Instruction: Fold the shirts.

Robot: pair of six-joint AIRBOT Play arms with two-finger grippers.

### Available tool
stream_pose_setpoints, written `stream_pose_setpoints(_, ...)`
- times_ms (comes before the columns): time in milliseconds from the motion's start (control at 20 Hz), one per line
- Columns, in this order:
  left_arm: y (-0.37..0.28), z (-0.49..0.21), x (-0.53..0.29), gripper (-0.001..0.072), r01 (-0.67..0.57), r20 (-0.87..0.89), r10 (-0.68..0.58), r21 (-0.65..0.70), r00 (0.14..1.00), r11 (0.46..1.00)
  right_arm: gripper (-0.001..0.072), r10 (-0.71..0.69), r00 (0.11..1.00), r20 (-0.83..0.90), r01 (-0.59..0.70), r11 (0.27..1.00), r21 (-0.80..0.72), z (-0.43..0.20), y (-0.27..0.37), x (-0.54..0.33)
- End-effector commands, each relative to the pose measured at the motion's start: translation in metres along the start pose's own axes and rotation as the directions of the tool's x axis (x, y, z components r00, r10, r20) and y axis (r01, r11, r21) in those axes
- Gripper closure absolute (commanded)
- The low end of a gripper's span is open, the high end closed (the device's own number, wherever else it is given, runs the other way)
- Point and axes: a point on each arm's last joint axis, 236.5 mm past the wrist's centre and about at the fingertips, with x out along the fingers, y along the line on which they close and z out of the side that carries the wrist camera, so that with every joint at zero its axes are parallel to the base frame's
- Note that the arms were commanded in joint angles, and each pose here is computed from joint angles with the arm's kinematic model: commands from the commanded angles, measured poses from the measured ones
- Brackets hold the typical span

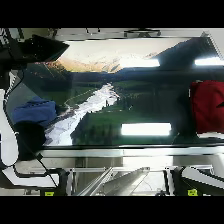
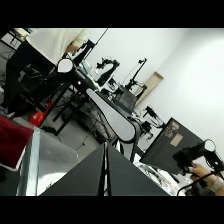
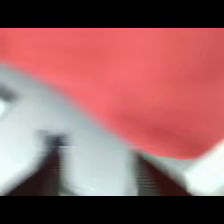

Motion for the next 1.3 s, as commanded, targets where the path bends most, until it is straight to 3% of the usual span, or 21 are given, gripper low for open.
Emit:
stream_pose_setpoints(0,0.009,0.025,0.001,0.0690,-0.039,0.104,0.039,-0.001,0.994,0.999,0.0690,0.431,0.899,0.085,-0.408,0.891,-0.201,0.004,0.142,-0.072)
stream_pose_setpoints(100,0.020,0.023,-0.003,0.0703,-0.087,0.098,0.089,-0.027,0.991,0.996,0.0690,0.507,0.860,0.067,-0.457,0.821,-0.341,-0.021,0.182,-0.089)
stream_pose_setpoints(200,0.043,-0.001,-0.005,0.0711,-0.237,-0.012,0.236,-0.089,0.972,0.968,0.0692,0.482,0.876,-0.010,-0.432,0.776,-0.459,-0.064,0.197,-0.084)
stream_pose_setpoints(350,0.077,-0.064,-0.025,0.0710,-0.605,-0.256,0.564,-0.120,0.785,0.787,0.0692,0.349,0.933,-0.085,-0.327,0.729,-0.601,-0.135,0.175,-0.058)
stream_pose_setpoints(500,0.072,-0.129,-0.042,0.0709,-0.774,-0.352,0.707,-0.088,0.613,0.627,0.0692,0.210,0.966,-0.149,-0.254,0.673,-0.694,-0.215,0.115,-0.026)
stream_pose_setpoints(650,0.070,-0.194,-0.052,0.0707,-0.846,-0.332,0.785,-0.093,0.523,0.524,0.0690,0.167,0.962,-0.215,-0.272,0.643,-0.716,-0.277,0.062,0.007)
stream_pose_setpoints(950,0.075,-0.281,-0.062,0.0693,-0.862,-0.306,0.806,-0.203,0.506,0.464,0.0690,0.099,0.957,-0.271,-0.268,0.654,-0.708,-0.305,0.018,0.047)
stream_pose_setpoints(1250,0.073,-0.288,-0.064,0.0692,-0.864,-0.290,0.814,-0.200,0.503,0.463,0.0690,0.093,0.945,-0.313,-0.291,0.673,-0.679,-0.315,0.016,0.044)
